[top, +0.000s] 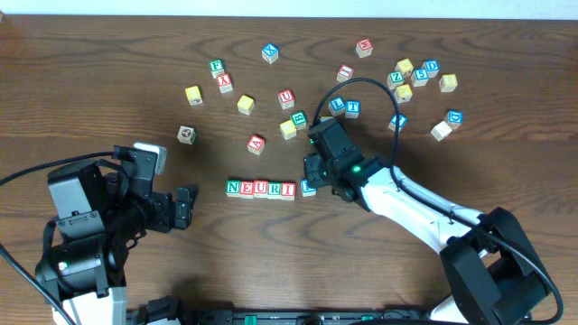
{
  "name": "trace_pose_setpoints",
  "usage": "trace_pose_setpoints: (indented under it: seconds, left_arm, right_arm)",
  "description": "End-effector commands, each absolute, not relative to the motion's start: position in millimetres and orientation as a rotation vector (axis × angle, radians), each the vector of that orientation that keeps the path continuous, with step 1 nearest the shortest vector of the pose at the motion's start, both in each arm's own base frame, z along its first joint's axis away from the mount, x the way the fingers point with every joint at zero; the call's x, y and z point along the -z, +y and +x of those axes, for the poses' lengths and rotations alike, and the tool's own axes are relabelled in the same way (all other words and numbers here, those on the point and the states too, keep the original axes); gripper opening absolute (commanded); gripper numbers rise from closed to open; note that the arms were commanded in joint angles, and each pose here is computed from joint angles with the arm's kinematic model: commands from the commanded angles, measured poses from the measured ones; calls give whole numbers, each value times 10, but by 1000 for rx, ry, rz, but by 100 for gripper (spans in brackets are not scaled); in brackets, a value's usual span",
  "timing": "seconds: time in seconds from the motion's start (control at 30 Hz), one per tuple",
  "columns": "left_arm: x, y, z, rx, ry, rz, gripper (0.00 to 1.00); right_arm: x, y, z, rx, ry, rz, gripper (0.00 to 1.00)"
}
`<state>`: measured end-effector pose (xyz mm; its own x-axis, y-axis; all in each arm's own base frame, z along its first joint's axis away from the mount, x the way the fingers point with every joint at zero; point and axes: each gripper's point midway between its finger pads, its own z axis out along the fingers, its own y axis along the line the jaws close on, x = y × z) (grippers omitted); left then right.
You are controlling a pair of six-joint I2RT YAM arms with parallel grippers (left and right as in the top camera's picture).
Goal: Spell out NEURIPS
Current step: 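Carry the yellow S block toward the right end of the row, then lower the S block to the table right of the blue P block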
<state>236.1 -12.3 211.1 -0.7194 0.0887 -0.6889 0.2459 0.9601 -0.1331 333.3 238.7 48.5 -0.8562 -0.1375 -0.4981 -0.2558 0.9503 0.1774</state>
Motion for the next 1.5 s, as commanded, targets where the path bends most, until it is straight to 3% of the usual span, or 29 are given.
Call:
trace_pose_setpoints:
  seconds: [0.0, 1.47]
  left_arm:
    - [-2197, -125, 2384, 270, 2342, 258, 98]
    - [-2197, -125, 2384, 270, 2342, 258, 97]
  right_arm:
    - [-532, 2492, 3347, -340, 2589, -276, 3]
    - [-414, 2442, 3154, -289, 2667, -263, 1]
